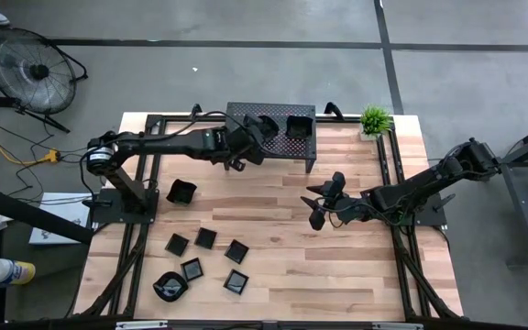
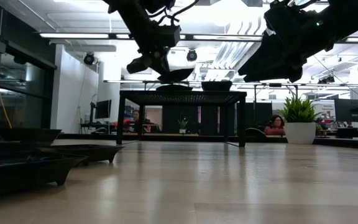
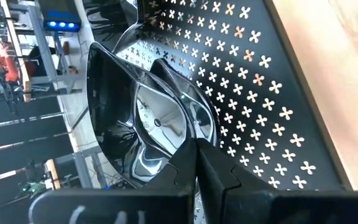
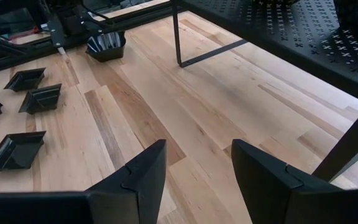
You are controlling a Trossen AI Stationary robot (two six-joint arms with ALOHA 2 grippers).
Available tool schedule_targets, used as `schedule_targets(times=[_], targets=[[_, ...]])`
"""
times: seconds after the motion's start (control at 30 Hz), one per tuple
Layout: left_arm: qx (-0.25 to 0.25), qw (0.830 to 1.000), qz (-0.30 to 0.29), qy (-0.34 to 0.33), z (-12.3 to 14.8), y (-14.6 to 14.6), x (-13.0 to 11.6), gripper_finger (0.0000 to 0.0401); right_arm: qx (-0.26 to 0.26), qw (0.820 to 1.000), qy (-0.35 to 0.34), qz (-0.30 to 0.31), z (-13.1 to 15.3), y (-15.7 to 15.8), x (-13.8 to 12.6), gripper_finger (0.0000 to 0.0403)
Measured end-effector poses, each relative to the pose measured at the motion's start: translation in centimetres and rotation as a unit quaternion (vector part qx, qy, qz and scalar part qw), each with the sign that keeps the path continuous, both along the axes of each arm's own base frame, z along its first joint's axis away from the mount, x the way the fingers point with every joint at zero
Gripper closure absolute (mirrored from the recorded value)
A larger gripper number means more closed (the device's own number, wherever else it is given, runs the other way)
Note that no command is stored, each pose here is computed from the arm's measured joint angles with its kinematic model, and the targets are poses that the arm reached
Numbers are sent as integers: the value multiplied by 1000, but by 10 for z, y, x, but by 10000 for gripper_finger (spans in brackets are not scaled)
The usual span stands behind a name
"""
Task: Pick & Place Mini shaped plates
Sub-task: Stack the top black leaf shaped plate on top of the black leaf shaped plates on the shelf
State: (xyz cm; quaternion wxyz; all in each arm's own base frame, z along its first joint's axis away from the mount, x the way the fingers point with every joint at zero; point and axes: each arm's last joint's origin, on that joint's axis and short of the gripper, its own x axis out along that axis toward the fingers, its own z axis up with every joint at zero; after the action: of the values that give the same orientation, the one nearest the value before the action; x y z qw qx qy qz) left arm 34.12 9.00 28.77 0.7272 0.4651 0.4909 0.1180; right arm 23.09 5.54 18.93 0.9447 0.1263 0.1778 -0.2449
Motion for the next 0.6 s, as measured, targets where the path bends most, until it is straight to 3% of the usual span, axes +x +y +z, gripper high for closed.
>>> schedule_targets(times=[0.3,0.4,0.6], targets=[[-1,1000,-1,11,0,5,-2,401,0,1000,0,0,0,0,0,226],[-28,999,-9,11,6,9,-4,401,0,1000,-1,0,0,0,0,226],[-34,999,-10,14,19,9,-3,401,0,1000,-1,0,0,0,0,226]])
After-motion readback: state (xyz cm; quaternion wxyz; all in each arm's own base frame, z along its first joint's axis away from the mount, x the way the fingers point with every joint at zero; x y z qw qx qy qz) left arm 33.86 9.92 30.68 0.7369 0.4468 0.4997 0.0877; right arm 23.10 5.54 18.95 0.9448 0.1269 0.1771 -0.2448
